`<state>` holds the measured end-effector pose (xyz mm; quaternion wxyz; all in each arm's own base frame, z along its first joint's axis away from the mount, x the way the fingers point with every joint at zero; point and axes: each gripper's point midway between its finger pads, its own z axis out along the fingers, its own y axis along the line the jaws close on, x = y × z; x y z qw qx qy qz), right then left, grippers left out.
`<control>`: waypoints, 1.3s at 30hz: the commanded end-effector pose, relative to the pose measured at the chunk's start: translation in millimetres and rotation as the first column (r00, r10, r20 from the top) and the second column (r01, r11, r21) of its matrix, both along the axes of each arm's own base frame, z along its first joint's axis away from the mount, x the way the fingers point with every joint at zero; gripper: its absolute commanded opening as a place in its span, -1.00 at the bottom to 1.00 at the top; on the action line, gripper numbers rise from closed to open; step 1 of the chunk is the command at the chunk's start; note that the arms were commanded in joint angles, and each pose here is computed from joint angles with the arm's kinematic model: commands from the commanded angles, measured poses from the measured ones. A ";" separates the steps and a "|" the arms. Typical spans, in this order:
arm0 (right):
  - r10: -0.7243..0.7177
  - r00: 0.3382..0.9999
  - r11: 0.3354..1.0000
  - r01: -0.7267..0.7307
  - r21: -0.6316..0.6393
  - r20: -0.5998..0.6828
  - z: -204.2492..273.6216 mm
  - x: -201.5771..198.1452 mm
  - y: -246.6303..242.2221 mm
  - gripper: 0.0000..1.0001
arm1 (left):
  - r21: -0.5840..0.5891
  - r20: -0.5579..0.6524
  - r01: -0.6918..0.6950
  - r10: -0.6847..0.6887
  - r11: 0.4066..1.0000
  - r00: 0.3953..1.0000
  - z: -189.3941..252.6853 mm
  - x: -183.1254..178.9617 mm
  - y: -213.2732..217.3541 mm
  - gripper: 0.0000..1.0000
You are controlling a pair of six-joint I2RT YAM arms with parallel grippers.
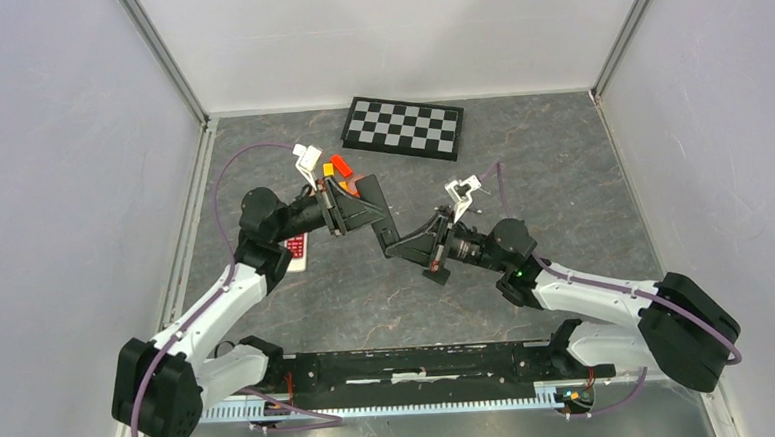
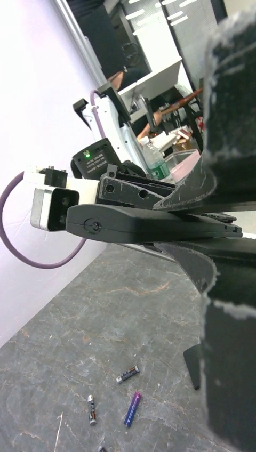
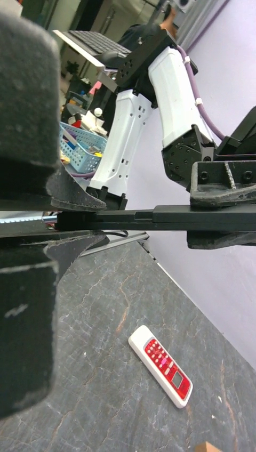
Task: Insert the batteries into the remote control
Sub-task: Adjust the remote control, then pick up the battery from the center of the board.
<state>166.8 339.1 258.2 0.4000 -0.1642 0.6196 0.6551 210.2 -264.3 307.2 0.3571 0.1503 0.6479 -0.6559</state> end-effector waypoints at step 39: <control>-0.475 0.821 0.117 0.416 -0.902 0.317 -179.0 174.7 -133.4 -0.08 | 0.391 -0.082 -0.351 0.412 0.851 0.907 -92.4 57.1 37.2 -0.96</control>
